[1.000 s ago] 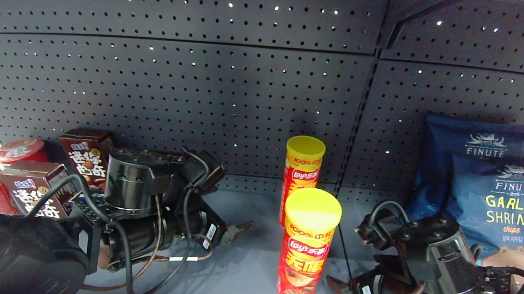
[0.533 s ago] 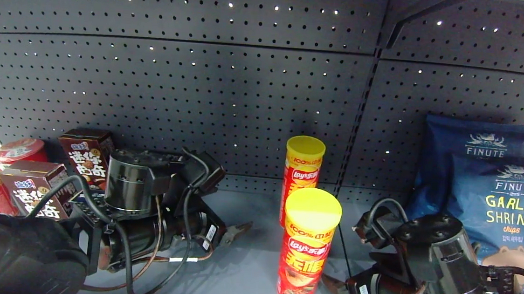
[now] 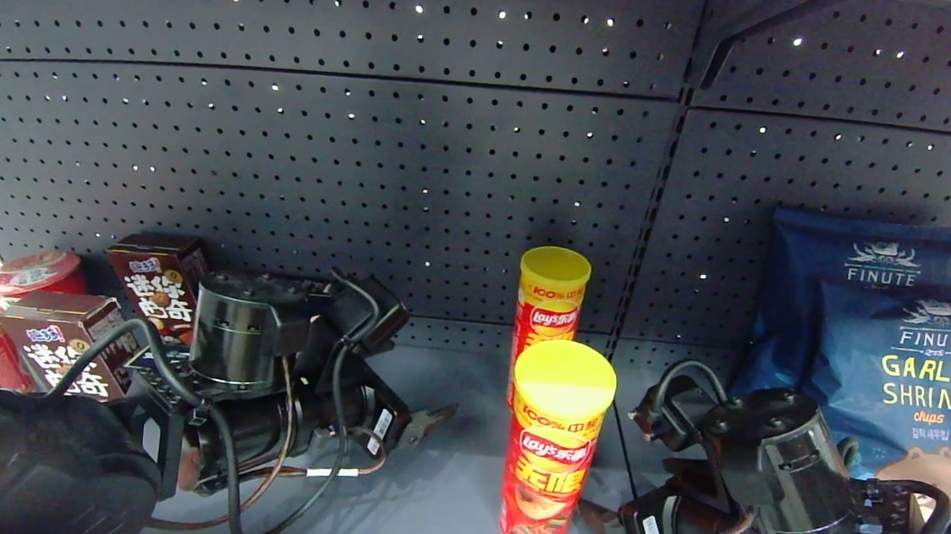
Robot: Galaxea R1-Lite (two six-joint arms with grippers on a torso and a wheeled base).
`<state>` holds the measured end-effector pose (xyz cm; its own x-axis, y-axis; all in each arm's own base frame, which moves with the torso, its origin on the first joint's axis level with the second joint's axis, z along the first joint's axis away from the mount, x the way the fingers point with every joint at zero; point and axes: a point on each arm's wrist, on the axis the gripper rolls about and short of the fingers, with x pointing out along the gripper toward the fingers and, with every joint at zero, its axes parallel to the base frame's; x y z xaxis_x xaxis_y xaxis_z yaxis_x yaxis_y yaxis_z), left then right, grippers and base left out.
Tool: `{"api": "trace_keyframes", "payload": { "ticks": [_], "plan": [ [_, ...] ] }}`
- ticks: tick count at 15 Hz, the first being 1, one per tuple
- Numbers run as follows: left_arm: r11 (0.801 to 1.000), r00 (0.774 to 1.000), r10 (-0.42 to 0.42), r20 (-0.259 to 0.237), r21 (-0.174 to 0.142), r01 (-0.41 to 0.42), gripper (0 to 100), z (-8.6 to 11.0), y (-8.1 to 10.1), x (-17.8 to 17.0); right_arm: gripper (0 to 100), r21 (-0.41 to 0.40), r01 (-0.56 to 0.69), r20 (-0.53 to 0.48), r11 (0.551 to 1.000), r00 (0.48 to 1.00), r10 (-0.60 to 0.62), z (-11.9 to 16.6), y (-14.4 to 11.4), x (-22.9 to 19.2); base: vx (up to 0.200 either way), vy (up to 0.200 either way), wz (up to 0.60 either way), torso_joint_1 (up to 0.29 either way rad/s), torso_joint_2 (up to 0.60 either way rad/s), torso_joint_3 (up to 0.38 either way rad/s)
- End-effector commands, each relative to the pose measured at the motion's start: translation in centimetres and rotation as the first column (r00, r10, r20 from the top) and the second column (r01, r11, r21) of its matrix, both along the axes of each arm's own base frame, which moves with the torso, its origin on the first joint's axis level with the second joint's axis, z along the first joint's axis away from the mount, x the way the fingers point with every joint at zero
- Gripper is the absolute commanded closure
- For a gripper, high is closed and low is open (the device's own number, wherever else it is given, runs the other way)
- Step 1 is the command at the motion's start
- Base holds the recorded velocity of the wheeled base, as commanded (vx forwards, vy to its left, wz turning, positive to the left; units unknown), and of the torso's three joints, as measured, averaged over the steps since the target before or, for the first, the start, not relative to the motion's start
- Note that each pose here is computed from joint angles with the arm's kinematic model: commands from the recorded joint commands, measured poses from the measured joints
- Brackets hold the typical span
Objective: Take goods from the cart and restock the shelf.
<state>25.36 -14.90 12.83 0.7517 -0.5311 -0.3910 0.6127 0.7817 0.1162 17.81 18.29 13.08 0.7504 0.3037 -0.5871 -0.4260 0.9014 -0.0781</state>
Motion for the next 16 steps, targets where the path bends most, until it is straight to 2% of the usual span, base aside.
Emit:
{"api": "trace_keyframes", "payload": {
  "ticks": [1,4,7,10,11,14,16],
  "plan": [
    [1.000,1.000,-0.001,-0.004,0.003,0.001,0,-0.1,0.0,-0.1,0,0.001,0.005,0.000,1.000,1.000,-0.005,0.0,-0.4,-0.3,0.000,0.000,0.00,0.000,0.00,0.000],
    [1.000,1.000,-0.007,-0.004,0.008,0.007,0,-0.1,-0.2,-0.7,0,0.014,0.013,0.011,1.000,1.000,-0.014,0.5,-1.7,-1.2,0.000,0.000,0.00,0.000,0.00,0.000],
    [1.000,0.999,0.022,0.028,-0.001,-0.022,0,0.9,0.2,-1.5,0,0.027,0.049,0.012,0.998,0.999,-0.049,0.6,-3.4,-1.5,0.000,0.000,0.00,0.000,0.00,0.000],
    [0.998,0.996,0.046,0.079,-0.037,-0.044,0,2.7,1.5,-3.0,0,0.097,0.062,0.068,0.993,0.995,-0.068,1.6,-4.8,-2.1,0.000,0.000,0.00,0.000,0.00,0.000],
    [0.996,0.991,0.083,0.101,-0.042,-0.079,0,3.3,2.3,-3.9,0,0.111,0.076,0.084,0.991,0.993,-0.086,2.0,-5.5,-2.5,0.000,0.000,0.00,0.000,0.00,0.000],
    [0.979,0.966,0.199,0.163,-0.069,-0.190,0,4.8,4.8,-6.4,0,0.131,0.132,0.114,0.983,0.983,-0.147,2.3,-8.0,-3.6,0.000,0.000,0.00,0.000,0.00,0.000],
    [0.942,0.920,0.336,0.204,-0.095,-0.323,0,6.3,8.1,-8.4,0,0.164,0.183,0.150,0.969,0.967,-0.207,2.6,-10.2,-5.0,0.000,0.000,0.00,0.000,0.00,0.000]
  ]
}}
